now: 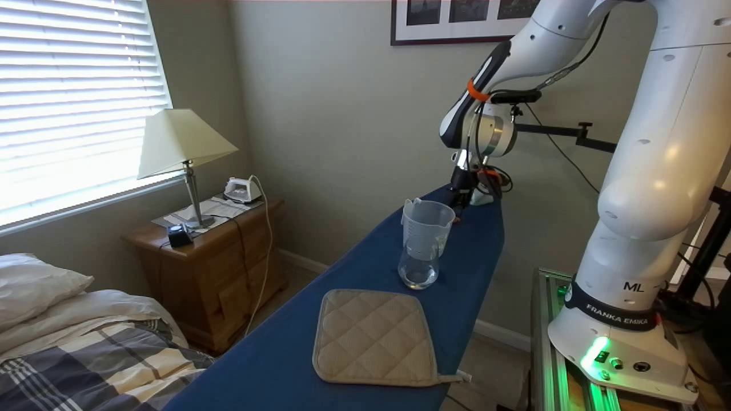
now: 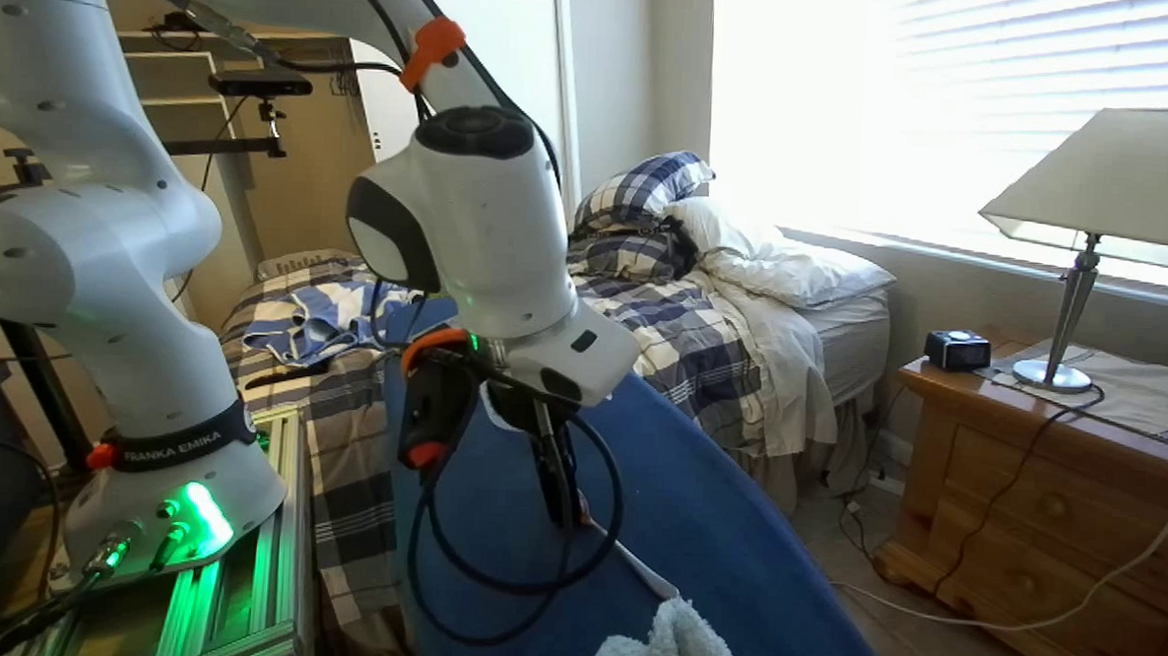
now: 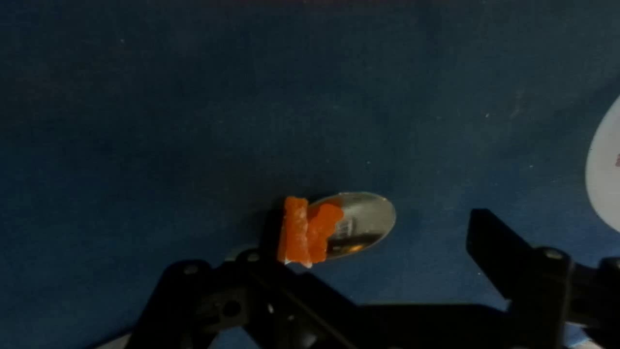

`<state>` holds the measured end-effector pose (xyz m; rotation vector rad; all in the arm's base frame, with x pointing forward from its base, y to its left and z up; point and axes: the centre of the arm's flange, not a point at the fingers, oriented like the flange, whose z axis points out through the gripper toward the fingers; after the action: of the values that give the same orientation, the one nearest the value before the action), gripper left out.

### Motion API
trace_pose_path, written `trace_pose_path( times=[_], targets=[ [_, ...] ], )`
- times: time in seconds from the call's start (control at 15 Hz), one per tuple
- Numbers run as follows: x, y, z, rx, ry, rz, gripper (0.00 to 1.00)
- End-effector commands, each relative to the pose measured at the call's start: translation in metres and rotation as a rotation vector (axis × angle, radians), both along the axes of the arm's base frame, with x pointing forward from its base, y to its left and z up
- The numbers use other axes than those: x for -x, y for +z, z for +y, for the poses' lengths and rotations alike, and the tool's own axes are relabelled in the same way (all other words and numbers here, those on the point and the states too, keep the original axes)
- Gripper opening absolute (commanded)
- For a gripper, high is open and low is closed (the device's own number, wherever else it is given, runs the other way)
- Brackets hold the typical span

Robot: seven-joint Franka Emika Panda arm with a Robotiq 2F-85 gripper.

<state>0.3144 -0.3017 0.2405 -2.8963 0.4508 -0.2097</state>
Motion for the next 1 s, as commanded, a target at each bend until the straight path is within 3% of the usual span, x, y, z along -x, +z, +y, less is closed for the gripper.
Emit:
trace_pose_path(
  times=[0.0, 0.2, 0.47, 0.93],
  targets=[
    [0.000, 0.009, 0.007, -0.005, -0.009, -0.019, 0.75],
    [-0.002, 0.014, 0.008, -0.002, -0.007, -0.030, 0.65],
    [-0.004, 0.021, 0.009, 0.003, -0.005, -0.044, 0.70],
    [-0.006, 0.024, 0.010, 0.005, -0.005, -0.053, 0.69]
  ],
)
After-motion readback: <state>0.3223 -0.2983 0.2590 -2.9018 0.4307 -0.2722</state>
